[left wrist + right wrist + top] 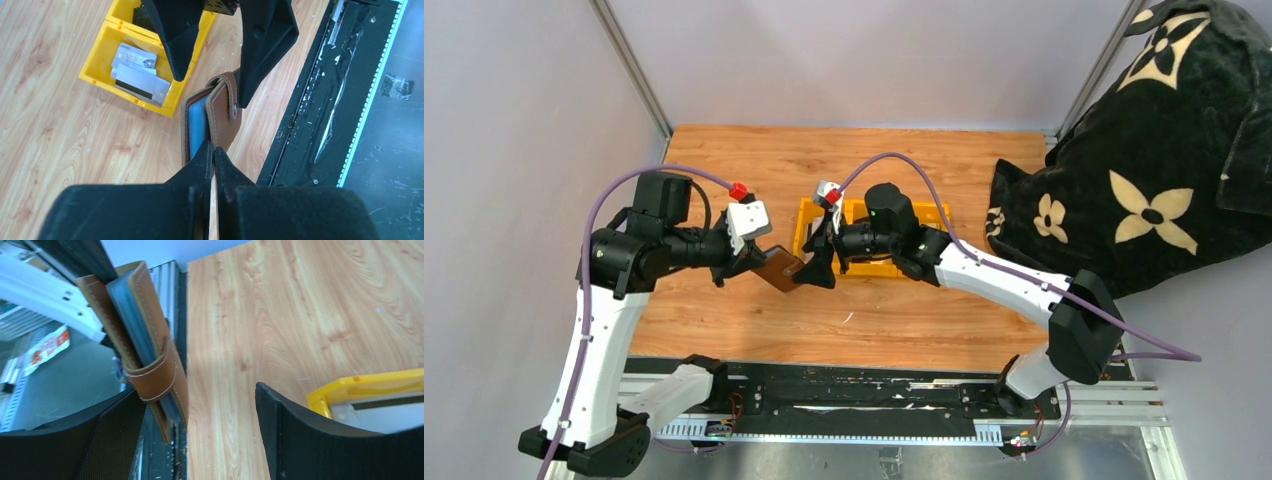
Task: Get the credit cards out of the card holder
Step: Open the card holder at the center of the board.
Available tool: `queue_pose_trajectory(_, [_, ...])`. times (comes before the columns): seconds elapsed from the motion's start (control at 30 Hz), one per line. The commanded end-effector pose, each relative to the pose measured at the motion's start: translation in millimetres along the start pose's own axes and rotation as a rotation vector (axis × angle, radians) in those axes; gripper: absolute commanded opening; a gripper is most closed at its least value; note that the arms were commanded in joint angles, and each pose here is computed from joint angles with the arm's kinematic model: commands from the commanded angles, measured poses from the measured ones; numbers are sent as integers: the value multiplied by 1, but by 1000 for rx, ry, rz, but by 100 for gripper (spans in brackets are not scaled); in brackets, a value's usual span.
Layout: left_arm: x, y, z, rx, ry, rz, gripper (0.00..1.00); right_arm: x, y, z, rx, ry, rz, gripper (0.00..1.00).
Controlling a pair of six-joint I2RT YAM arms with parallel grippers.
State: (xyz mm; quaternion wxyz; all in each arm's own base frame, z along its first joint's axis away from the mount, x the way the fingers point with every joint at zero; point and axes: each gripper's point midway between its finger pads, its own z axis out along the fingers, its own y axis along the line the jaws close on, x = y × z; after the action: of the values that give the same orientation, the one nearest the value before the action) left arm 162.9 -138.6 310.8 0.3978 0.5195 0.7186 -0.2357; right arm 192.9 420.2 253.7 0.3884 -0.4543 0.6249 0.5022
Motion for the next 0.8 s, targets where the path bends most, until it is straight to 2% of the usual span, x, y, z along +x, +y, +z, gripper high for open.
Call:
queue_pose_trajectory(0.0, [-11, -12, -9, 12, -39, -11, 0, -18, 43, -12, -233, -21, 4, 77])
queue_pose_trajectory(0.1, [-12, -12, -10, 6, -41, -14, 0, -19, 58, -13, -324, 1, 53, 63])
queue_pose_trajectory(0.27, [-13, -10, -12, -7, -40, -6, 0, -21, 63, -13, -356, 11, 101, 35])
queue_pose_trajectory(0.3, [-14, -10, -12, -9, -42, -2, 0, -23, 64, -13, -358, 3, 101, 28])
queue_pose_trajectory(0.33, [-14, -9, -12, -9, -42, 0, 0, -27, 65, -14, -355, -8, 97, 15])
queue_pose_trajectory(0.37, [-16, -8, -12, -11, -43, 3, 7, -30, 63, -15, -341, -14, 94, 2])
queue_pose_trajectory(0.4, [-17, -7, -12, -13, -41, -6, 23, -33, 61, -15, -320, -22, 91, 0])
queue_pose_trajectory(0.43, [-18, -5, -12, -18, -39, -22, 47, -37, 59, -17, -302, -32, 87, 0])
queue_pose_trajectory(0.47, [-20, -4, -13, -26, -40, -47, 83, -41, 57, -18, -284, -44, 83, 0])
queue_pose_trajectory(0.5, [-22, 0, -12, -43, -43, -64, 95, -46, 56, -21, -270, -59, 75, 0])
queue_pose_trajectory(0.53, [-23, 5, -12, -75, -51, -124, 100, -52, 53, -25, -243, -78, 68, 0])
queue_pose_trajectory(0.63, [-34, 18, -14, -169, -113, -211, 100, -72, 47, -38, -167, -162, 26, 0])
queue_pose_trajectory(0.77, [-55, 20, -22, -232, -256, -340, 100, -96, 47, -59, -92, -272, -31, 0])
